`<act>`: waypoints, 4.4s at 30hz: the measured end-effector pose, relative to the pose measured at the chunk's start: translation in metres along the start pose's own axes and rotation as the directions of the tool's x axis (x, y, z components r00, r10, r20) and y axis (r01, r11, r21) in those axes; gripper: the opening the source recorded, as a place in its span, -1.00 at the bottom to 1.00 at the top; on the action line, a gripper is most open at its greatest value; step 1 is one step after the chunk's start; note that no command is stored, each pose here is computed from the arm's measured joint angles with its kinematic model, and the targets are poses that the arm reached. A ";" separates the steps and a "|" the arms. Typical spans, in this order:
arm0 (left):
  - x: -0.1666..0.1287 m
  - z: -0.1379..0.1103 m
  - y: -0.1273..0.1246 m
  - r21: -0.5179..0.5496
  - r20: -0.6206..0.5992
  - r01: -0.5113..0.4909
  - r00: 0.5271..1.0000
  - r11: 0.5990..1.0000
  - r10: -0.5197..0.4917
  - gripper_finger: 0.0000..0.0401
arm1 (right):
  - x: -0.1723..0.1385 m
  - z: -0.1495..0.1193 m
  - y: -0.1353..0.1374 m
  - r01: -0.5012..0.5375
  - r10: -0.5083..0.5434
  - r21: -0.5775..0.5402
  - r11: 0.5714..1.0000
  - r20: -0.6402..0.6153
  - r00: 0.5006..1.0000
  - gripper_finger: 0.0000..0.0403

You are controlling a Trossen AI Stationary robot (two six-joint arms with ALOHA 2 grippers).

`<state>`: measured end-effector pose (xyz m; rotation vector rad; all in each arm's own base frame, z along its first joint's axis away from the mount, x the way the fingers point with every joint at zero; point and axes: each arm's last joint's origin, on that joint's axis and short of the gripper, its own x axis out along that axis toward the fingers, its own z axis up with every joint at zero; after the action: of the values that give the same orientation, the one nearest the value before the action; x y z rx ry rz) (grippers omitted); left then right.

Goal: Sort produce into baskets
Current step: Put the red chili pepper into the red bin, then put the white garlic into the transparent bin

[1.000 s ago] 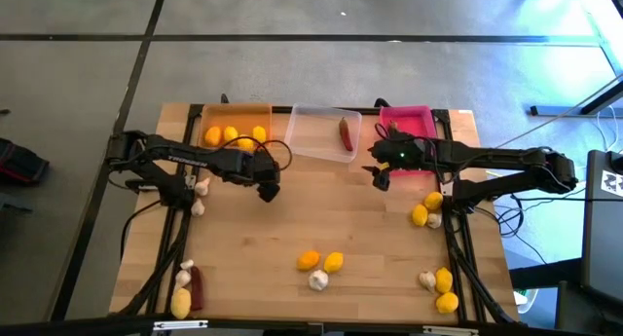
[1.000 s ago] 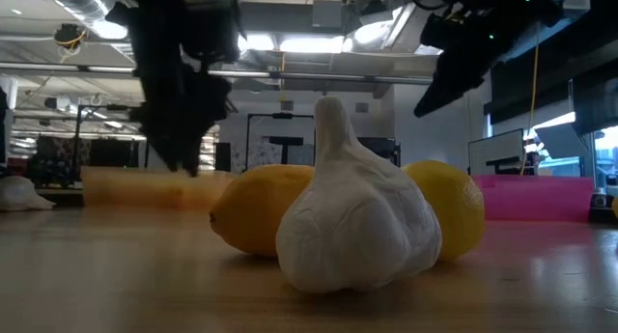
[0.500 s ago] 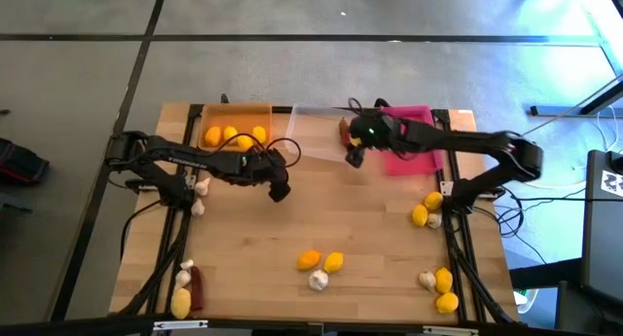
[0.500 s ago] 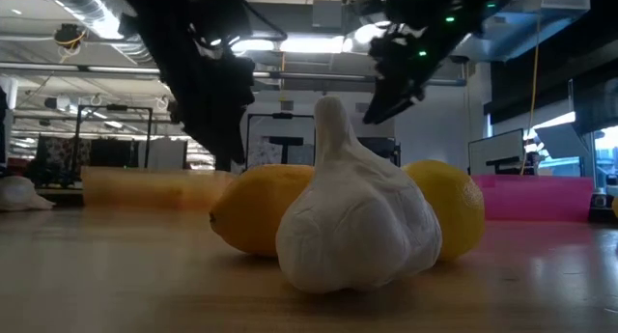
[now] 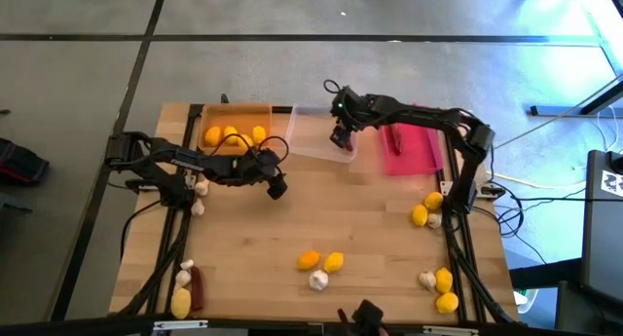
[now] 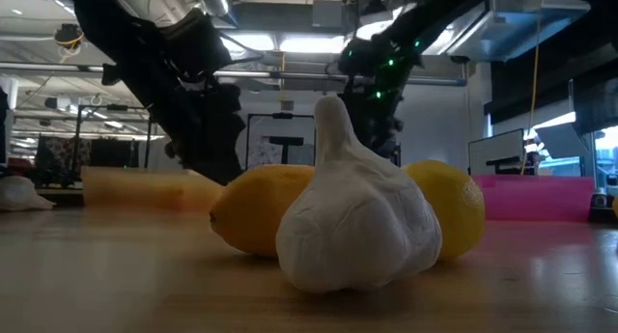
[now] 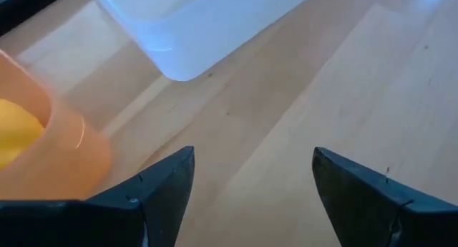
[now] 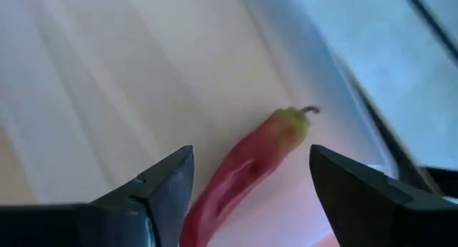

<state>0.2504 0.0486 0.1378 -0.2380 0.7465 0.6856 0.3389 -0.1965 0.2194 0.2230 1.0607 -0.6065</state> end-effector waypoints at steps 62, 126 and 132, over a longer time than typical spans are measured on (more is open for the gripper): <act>-0.001 0.003 -0.004 0.088 0.036 0.023 0.999 0.996 -0.026 0.40 | -0.110 -0.110 -0.053 0.157 -0.162 0.197 0.968 0.007 0.987 -0.56; -0.022 0.023 -0.042 0.086 0.082 0.223 0.970 0.971 -0.230 0.40 | -0.079 -0.153 -0.104 -0.181 0.056 0.406 0.896 0.301 0.952 -0.09; -0.052 0.045 -0.068 0.207 -0.030 0.200 0.980 0.958 -0.198 0.40 | -0.081 -0.147 -0.104 -0.259 0.115 0.357 0.898 0.378 0.919 -0.09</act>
<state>0.2912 -0.0090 0.2036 -0.1216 0.7851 0.4115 0.1420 -0.1854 0.2299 0.5524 0.5525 -0.6536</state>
